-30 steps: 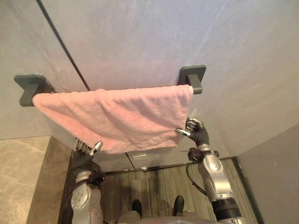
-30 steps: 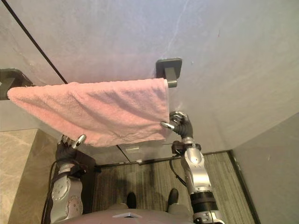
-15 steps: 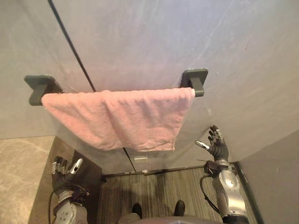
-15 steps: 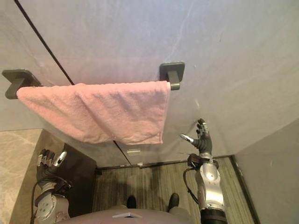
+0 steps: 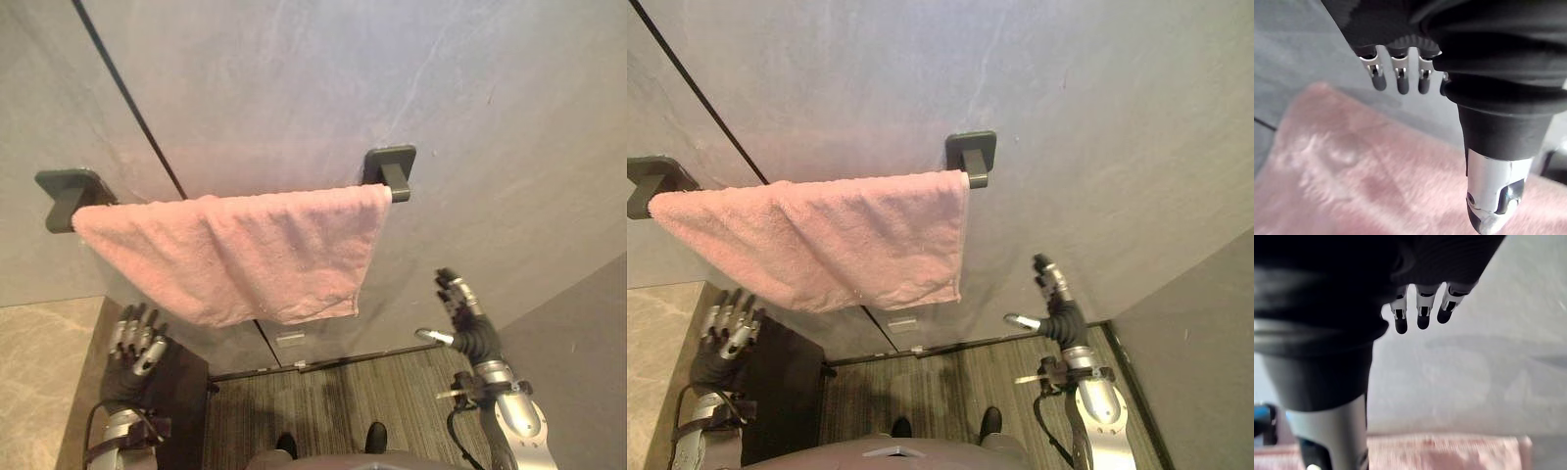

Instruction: Organize washtable

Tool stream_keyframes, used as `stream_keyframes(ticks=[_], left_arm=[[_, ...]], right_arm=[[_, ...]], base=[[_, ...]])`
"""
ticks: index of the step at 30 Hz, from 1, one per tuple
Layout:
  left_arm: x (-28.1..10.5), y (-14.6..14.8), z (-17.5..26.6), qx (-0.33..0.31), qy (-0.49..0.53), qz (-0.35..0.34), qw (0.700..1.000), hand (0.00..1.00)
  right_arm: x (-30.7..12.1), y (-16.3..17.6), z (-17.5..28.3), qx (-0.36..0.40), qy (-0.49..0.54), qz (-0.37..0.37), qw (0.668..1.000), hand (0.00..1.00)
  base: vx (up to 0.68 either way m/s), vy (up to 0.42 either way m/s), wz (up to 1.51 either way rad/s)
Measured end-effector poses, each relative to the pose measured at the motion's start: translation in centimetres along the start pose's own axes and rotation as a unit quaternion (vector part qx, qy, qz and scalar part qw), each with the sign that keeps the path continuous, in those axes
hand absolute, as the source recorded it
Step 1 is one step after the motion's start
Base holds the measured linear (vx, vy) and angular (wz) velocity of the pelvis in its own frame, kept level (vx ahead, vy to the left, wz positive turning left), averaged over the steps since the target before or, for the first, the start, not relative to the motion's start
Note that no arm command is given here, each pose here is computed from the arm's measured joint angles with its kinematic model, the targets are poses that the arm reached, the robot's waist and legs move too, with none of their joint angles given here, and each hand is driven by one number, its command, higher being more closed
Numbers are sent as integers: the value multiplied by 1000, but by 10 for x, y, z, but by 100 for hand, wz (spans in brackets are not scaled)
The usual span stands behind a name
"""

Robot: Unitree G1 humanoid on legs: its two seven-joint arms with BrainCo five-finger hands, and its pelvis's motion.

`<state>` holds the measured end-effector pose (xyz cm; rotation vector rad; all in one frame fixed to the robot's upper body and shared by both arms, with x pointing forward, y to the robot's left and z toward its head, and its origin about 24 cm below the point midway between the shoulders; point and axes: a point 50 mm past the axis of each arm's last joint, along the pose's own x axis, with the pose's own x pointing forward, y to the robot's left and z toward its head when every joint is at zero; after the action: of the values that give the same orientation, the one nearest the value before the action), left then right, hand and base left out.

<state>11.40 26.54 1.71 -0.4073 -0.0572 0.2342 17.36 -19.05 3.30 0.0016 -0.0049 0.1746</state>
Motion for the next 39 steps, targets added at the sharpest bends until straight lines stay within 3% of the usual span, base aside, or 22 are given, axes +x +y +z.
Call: stream_keyframes(ticks=[5,8,13,18,28,39], left_arm=[[-1,2,-8,-2,46,-81,996,0],[2,-4,-7,-37,38,-123,991,0],[16,-24,-5,-72,38,-212,974,0],[29,-59,3,-103,42,-330,937,0],[31,-82,-3,-133,111,-429,887,0],[30,-73,-8,-139,116,-405,896,0]], right_arm=[[-4,13,-4,51,12,107,993,0],[-3,21,-12,130,15,152,980,0],[8,51,-22,199,47,269,941,0],[27,89,-16,245,50,387,888,0],[35,112,-15,257,79,449,852,0],[38,112,-14,260,76,439,857,0]], base=[[16,1,1],[31,5,5],[17,1,9],[-4,0,7],[0,0,0],[0,0,0]])
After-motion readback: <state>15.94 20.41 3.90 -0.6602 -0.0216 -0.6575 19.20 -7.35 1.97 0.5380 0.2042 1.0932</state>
